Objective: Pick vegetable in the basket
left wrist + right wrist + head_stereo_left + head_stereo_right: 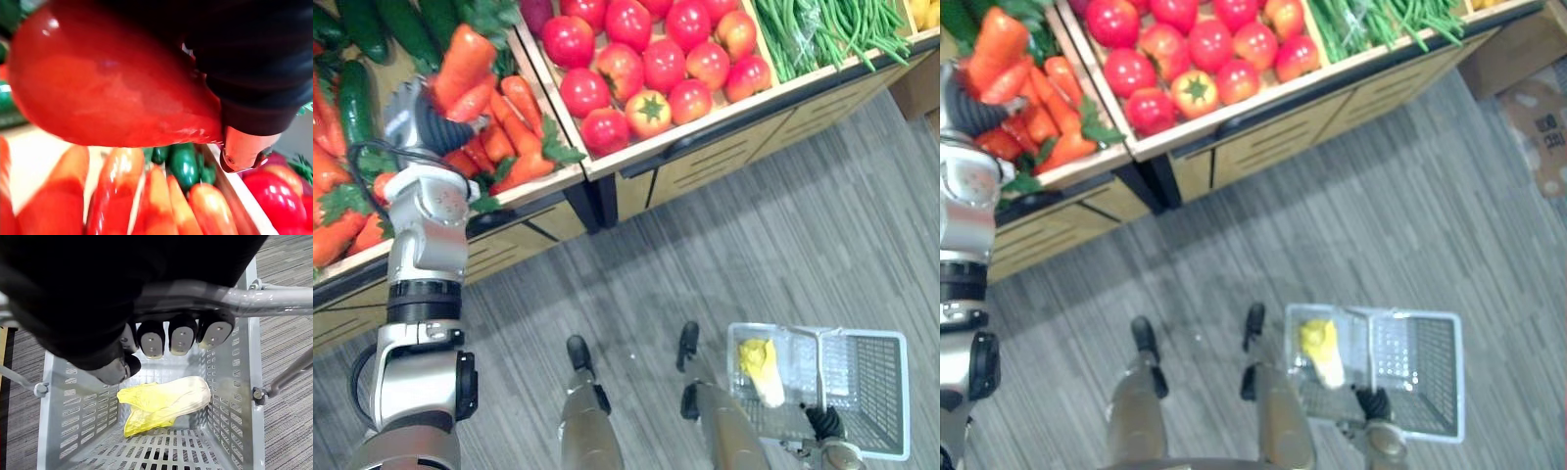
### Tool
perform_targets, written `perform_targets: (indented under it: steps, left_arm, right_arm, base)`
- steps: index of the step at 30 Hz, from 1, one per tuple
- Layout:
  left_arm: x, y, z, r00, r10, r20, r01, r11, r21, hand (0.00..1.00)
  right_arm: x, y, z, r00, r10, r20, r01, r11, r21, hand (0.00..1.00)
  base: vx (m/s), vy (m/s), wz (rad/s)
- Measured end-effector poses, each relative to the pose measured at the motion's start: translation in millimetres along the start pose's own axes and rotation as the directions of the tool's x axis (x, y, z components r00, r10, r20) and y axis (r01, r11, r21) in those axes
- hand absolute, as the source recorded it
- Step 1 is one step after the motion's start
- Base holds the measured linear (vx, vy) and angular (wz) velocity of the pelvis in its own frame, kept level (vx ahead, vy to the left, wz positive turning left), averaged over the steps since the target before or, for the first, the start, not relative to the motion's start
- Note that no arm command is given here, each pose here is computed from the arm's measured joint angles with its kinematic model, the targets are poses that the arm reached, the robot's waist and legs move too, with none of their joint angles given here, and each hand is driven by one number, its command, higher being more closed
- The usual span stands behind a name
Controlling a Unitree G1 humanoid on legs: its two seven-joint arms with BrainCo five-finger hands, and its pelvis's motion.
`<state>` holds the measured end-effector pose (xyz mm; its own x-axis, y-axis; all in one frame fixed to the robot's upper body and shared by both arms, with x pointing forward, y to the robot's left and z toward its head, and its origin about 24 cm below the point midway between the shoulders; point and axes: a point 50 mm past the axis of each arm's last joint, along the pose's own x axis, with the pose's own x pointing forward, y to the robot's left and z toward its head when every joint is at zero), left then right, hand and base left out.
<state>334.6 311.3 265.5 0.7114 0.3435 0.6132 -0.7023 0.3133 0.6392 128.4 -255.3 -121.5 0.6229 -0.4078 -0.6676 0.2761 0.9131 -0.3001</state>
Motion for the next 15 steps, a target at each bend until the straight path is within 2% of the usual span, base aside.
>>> perform_targets:
  steps: [7,15]
  left_arm:
    - [-1.6,41.6,-28.0,0.99,0.13,-0.063,-0.125,0.989,0.081,1.0]
    - [-17.0,55.8,-60.6,0.988,0.116,-0.103,-0.088,0.966,0.245,1.0]
  right_arm:
    - [-5.1,-4.9,-22.7,0.996,-0.006,-0.086,0.004,1.0,-0.025,1.0]
    - [-12.0,-5.7,-50.5,0.978,0.015,-0.209,-0.021,0.999,-0.026,1.0]
  base:
    - [0.04,0.024,0.18]
    - [-0.01,-0.008,0.18]
